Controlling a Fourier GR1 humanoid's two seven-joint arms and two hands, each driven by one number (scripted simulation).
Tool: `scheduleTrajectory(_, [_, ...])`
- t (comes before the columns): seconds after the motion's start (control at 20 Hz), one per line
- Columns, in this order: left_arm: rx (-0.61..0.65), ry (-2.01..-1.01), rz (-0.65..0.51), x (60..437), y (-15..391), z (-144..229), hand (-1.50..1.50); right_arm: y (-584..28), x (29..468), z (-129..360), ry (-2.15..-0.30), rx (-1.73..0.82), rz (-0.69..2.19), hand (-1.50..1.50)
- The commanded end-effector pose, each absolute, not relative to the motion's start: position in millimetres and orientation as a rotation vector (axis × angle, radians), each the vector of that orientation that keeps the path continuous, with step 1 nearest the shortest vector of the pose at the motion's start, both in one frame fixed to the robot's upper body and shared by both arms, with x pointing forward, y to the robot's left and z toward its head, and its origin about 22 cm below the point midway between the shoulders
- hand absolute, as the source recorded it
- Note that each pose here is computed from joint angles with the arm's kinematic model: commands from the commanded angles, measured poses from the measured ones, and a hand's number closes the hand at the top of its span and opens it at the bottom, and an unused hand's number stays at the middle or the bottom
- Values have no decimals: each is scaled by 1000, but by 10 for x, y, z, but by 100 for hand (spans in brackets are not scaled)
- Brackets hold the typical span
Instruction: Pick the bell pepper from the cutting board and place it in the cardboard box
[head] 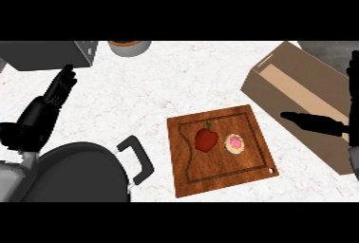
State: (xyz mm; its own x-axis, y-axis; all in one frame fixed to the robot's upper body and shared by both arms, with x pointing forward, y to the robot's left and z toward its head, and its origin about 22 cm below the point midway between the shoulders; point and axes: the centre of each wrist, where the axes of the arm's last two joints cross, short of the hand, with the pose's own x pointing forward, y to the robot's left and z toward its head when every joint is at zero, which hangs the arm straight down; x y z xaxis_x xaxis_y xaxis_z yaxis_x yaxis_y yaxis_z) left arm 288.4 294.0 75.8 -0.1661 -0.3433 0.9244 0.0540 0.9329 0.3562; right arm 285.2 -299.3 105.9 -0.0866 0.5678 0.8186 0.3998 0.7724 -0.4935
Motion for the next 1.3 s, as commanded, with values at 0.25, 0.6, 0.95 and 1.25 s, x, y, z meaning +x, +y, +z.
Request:
scheduleTrajectory(0.25, [153, -1738, -499, 2823, 2777, 705, 0, -2609, 2288, 1140, -1602, -1021, 598, -150])
scheduleTrajectory(0.6, [94, -1747, -543, 2812, 2645, 659, 0, -2218, 2128, 1326, -1218, -1060, 891, -150])
scheduleTrajectory(0.95, [70, -1727, -570, 2927, 2638, 654, 0, -1559, 2234, 1480, -973, -1041, 1047, -150])
scheduleTrajectory(1.25, [70, -1750, -560, 2972, 2693, 672, 0, -1107, 2318, 1461, -847, -1017, 1088, -150])
